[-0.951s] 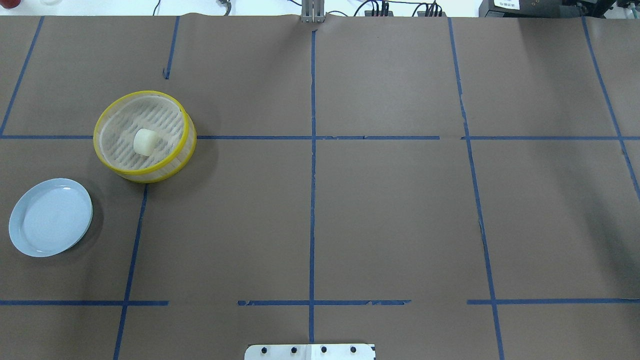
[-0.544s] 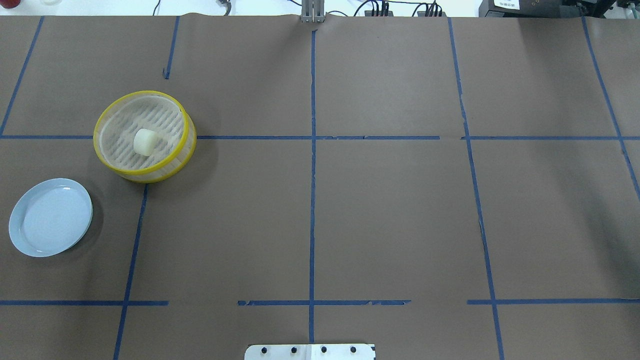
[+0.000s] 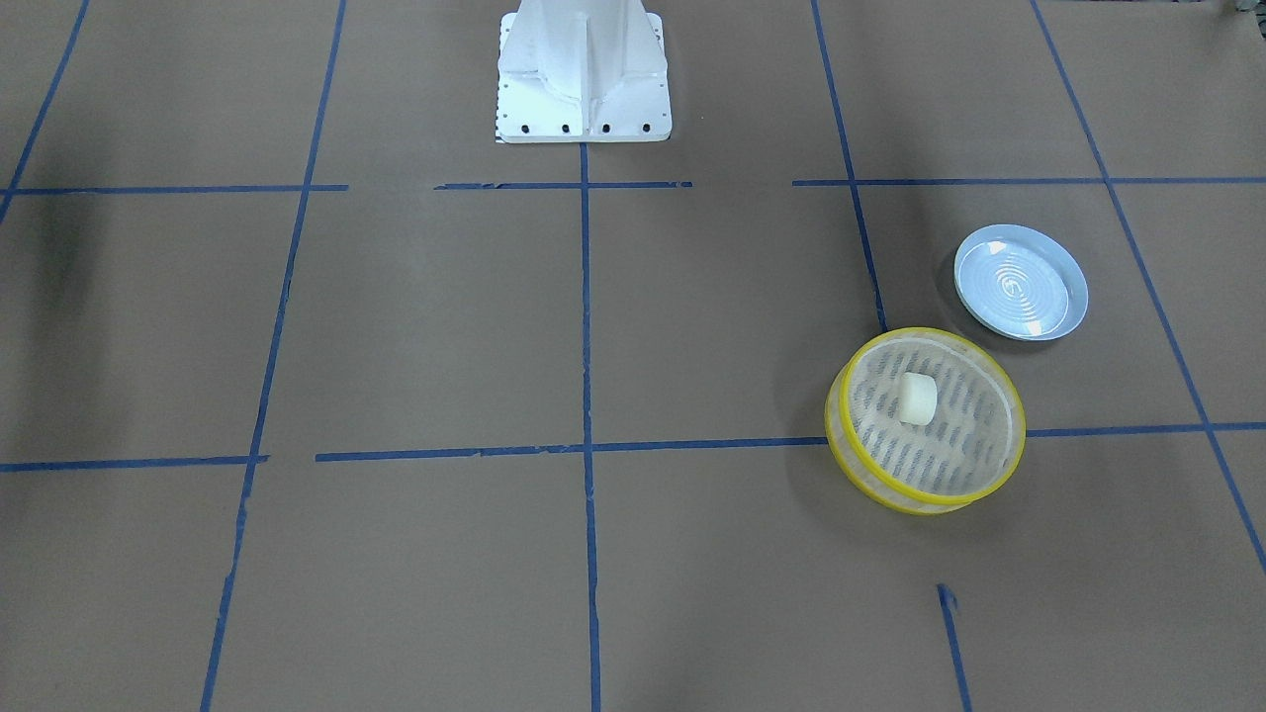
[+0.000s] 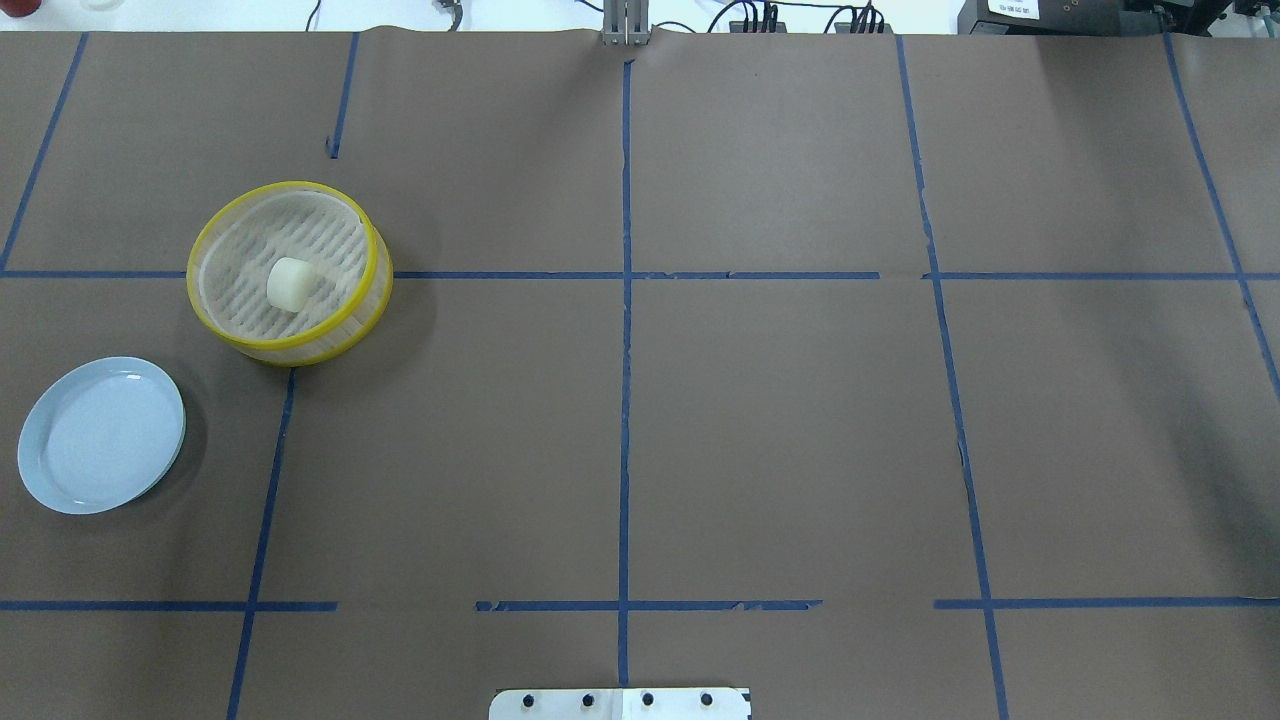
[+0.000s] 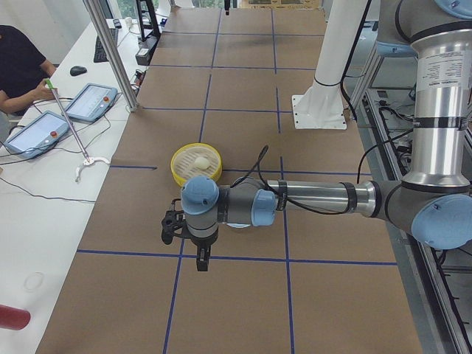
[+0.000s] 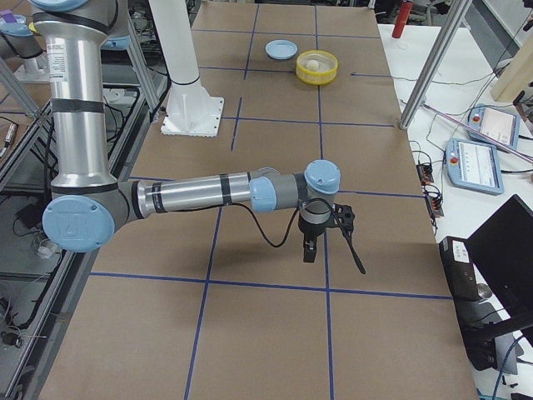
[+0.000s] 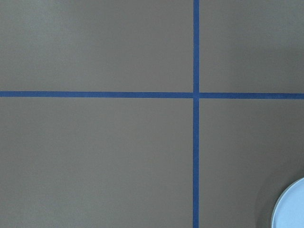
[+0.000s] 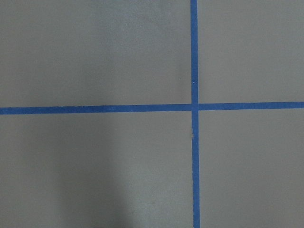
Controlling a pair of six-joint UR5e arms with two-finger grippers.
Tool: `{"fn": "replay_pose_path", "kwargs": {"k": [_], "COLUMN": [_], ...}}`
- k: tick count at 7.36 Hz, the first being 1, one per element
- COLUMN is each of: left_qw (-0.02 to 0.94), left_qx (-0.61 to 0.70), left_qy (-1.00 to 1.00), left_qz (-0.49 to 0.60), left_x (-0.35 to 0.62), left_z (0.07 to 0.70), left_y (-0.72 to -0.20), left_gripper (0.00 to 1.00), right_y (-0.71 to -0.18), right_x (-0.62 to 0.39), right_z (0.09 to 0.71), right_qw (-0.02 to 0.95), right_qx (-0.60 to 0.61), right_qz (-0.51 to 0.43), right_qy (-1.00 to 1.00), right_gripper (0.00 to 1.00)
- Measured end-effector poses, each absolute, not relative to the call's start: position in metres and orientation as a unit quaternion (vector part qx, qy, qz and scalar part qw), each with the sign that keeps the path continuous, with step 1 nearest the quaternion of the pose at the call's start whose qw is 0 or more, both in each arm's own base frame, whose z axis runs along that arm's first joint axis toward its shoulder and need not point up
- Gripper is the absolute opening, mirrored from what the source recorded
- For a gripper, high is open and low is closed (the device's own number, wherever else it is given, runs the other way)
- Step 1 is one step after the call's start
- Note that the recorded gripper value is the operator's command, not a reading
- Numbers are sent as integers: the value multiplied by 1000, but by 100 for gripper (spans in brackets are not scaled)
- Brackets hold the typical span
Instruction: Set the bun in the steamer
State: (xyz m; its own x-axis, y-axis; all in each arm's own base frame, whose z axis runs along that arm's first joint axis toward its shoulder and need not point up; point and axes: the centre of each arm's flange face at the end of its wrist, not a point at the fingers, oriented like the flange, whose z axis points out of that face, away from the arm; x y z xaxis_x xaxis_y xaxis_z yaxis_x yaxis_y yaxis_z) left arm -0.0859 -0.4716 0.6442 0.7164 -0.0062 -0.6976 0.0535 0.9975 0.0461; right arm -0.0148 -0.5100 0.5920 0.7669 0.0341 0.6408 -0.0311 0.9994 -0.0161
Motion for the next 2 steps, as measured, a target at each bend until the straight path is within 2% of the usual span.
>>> {"fn": "replay_pose_path", "kwargs": {"k": [2], "left_qw": [926], "left_qx": [30], "left_qy": [376], "left_qz": [-16], "left_x": [-86], "left_z": [646], "left_y": [-471], "left_gripper": [100], "right_y": [-510], "right_x": [-15], "right_z": [592], "right_qw": [940], "right_qx": [-2], "right_qz": [17], "right_qy": [-341], "right_gripper": [100]}}
